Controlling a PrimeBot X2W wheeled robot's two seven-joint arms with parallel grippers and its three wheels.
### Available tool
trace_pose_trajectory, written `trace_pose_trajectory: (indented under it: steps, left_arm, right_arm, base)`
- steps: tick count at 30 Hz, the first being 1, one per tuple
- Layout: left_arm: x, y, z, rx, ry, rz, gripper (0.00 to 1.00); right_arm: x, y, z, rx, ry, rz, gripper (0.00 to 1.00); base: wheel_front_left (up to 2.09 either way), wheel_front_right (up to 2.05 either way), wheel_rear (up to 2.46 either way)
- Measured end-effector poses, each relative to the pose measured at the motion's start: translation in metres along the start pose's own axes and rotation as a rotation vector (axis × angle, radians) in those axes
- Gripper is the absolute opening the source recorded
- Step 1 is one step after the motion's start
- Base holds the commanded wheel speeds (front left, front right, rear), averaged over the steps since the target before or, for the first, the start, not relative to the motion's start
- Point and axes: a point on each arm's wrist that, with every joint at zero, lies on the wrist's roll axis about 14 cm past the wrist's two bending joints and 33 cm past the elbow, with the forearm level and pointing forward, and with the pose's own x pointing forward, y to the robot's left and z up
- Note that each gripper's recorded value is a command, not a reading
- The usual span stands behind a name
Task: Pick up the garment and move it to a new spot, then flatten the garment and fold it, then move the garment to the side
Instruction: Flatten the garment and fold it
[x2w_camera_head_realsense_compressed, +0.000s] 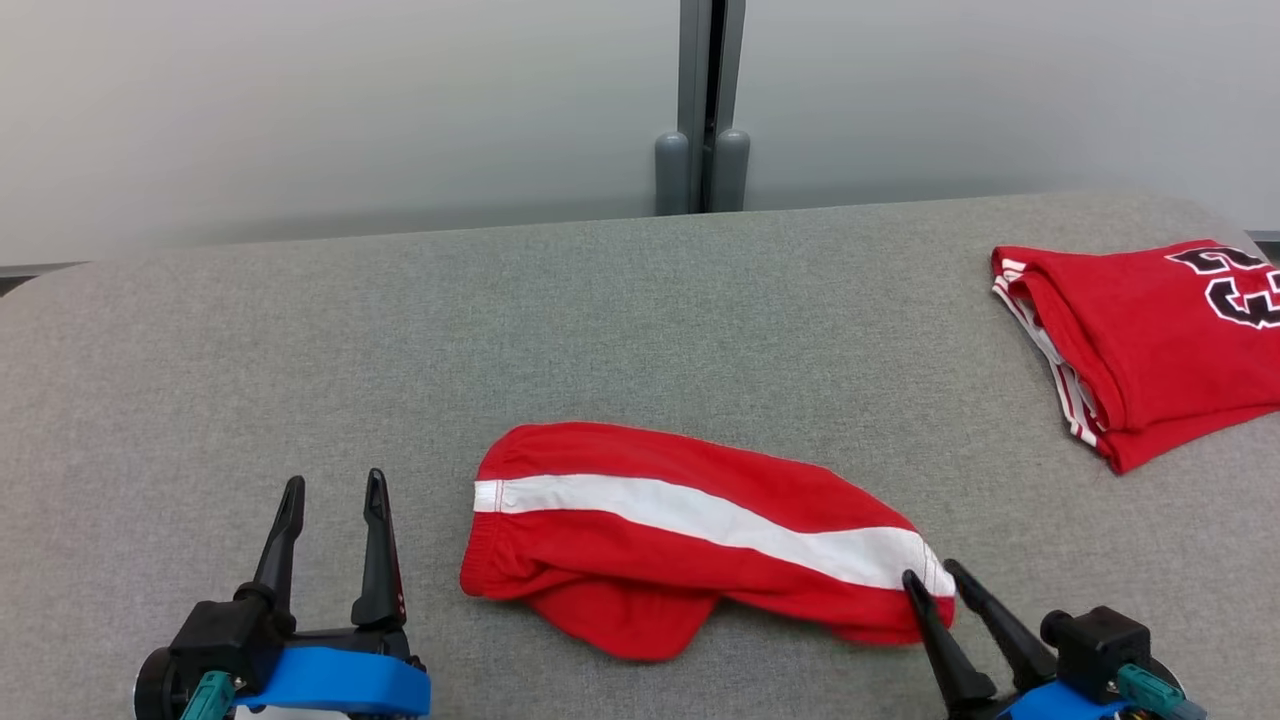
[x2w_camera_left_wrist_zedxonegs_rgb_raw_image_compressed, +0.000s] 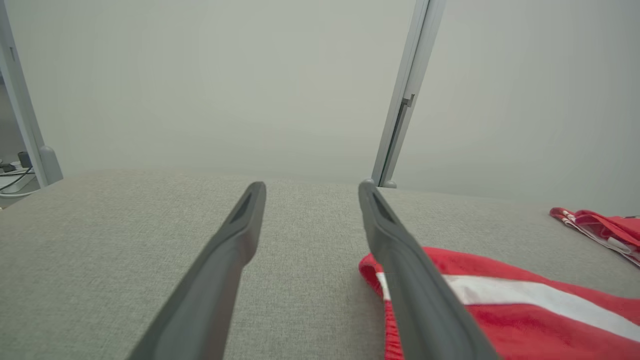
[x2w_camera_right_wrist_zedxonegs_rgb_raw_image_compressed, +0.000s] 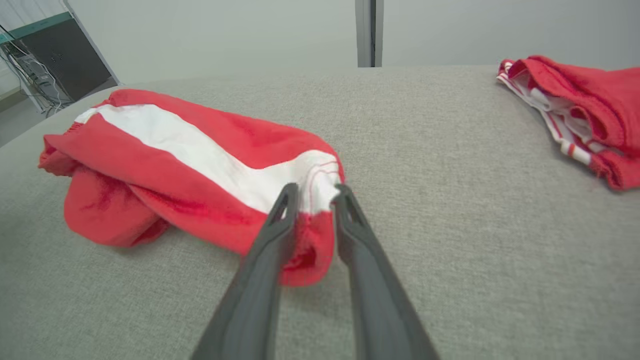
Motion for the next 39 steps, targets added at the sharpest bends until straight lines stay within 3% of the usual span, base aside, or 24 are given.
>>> trace_pose_trajectory:
  steps: [8,16,30,39]
  left_arm:
    - [-0.008,0.002,0.003,0.004,-0.005,0.004,1.00]
    - [-0.017,0.005,0.003,0.006,-0.004,0.013,1.00]
    - [-0.016,0.004,-0.002,0.013,0.011,0.005,1.00]
    - [0.009,-0.020,0.000,0.000,0.007,-0.089,1.00]
  right_arm:
    - [-0.004,-0.025,0.033,-0.015,-0.134,-0.112,1.00]
    - [-0.004,-0.012,0.058,-0.005,-0.248,-0.117,1.00]
    - [-0.005,-0.009,0.045,-0.006,-0.217,-0.127,1.00]
    - [-0.002,-0.008,0.037,0.010,-0.190,-0.126,1.00]
  base:
    - [0.00,0.00,0.00]
    - [0.00,0.00,0.00]
    - [0.00,0.00,0.00]
    - [0.00,0.00,0.00]
